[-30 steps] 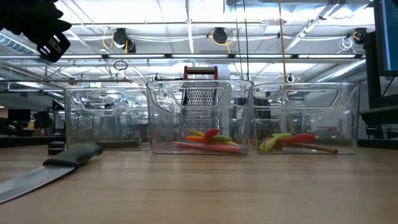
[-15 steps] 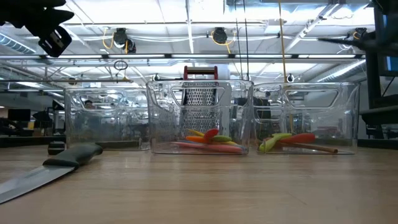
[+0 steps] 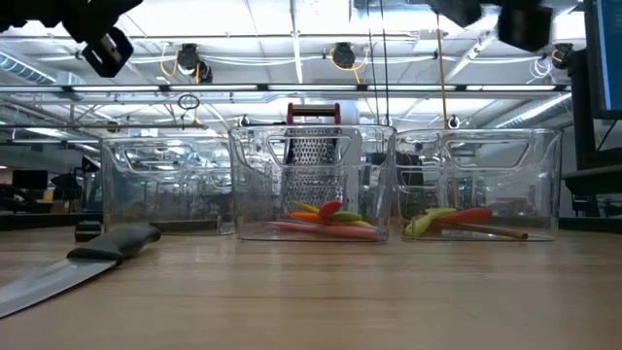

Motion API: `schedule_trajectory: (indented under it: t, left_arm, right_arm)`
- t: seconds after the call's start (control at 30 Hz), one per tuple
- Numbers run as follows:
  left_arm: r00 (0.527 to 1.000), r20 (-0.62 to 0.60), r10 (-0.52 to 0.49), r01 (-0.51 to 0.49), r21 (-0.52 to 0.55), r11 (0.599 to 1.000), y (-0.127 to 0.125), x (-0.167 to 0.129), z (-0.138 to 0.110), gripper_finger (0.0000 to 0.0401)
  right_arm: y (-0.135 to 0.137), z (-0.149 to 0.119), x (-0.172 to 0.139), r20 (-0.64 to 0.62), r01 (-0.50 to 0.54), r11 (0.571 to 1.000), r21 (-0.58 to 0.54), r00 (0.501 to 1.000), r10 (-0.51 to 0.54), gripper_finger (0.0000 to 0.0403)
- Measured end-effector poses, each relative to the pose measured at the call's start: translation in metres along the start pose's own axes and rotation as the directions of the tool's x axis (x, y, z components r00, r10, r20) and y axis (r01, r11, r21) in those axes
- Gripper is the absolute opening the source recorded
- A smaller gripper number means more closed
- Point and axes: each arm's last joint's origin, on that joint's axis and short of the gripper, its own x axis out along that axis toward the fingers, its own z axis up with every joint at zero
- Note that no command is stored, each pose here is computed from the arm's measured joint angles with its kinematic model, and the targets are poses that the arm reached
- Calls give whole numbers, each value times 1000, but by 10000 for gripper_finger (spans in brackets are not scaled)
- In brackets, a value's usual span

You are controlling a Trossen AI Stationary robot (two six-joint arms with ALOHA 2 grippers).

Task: Pick & Place Kitchen Items
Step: Put the black knife into the left transparent bin

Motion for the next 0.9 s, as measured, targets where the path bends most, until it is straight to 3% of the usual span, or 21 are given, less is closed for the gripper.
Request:
schedule_trajectory:
  t: [0.43,0.7,0.9]
  left_arm:
    - [995,89,-38,34,44,998,-6,31,-4,230]
    - [992,117,-51,47,38,998,-7,42,-8,246]
    - [990,130,-53,50,29,998,-7,46,-10,246]
  right_arm:
    - [3,54,38,81,-242,949,-203,961,263,59]
    - [3,65,84,110,-469,852,-233,858,502,59]
    - [-6,65,113,136,-561,799,-215,793,593,59]
